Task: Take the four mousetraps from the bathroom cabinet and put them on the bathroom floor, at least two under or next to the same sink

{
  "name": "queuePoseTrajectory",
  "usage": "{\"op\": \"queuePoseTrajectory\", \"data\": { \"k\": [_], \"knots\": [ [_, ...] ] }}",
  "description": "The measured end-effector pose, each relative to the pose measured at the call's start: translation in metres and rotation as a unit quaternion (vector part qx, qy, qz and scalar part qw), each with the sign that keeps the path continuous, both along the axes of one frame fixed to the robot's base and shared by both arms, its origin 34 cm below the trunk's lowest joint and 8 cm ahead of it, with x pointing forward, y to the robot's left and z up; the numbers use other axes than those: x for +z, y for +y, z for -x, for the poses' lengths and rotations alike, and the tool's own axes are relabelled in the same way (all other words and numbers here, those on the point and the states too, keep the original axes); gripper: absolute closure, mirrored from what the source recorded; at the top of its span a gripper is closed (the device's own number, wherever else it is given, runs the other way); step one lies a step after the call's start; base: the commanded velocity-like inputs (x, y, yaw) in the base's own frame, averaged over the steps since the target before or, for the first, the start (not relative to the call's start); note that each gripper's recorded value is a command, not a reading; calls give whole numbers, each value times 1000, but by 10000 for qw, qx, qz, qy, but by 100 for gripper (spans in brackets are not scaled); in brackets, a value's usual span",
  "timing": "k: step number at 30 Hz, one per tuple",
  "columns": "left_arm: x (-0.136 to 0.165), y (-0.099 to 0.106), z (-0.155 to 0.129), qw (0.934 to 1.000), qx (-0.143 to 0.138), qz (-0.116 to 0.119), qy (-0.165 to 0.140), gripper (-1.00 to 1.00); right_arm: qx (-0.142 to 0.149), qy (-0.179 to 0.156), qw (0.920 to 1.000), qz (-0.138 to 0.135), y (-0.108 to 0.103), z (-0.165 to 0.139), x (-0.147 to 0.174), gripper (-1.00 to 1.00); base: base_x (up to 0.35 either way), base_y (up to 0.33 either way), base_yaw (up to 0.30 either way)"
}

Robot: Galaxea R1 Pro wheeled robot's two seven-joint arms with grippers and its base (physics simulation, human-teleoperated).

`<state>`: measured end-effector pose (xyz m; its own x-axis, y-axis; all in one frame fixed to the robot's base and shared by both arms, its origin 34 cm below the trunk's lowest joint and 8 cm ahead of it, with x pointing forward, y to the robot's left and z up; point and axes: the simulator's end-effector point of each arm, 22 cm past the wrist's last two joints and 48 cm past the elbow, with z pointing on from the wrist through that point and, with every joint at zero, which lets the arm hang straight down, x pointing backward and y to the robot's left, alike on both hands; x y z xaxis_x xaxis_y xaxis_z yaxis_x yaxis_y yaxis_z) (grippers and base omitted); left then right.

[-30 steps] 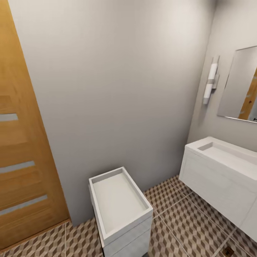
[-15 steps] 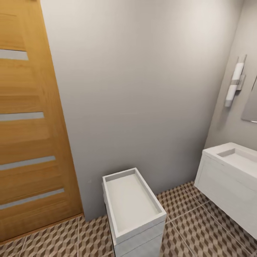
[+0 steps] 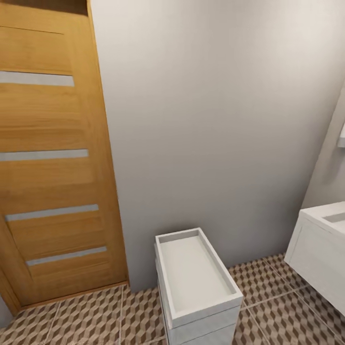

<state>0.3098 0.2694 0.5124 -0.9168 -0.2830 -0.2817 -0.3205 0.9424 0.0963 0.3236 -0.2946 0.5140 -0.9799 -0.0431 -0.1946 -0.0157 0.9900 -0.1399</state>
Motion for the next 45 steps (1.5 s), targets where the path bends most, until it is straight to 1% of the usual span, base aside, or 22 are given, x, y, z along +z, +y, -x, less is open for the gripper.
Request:
{"op": "queuePoseTrajectory", "data": {
  "k": [20, 45],
  "knots": [
    [1, -11, -3, 10000, -5, 66, -47, -100, 3, -47, 10000, 0, 0, -3, 2, -100, 0, 0, 281],
    [2, -12, -4, 10000, -4, 74, -52, -100, -4, -53, 10000, -3, 1, -4, 2, -100, 0, 0, 287]
  ]
}}
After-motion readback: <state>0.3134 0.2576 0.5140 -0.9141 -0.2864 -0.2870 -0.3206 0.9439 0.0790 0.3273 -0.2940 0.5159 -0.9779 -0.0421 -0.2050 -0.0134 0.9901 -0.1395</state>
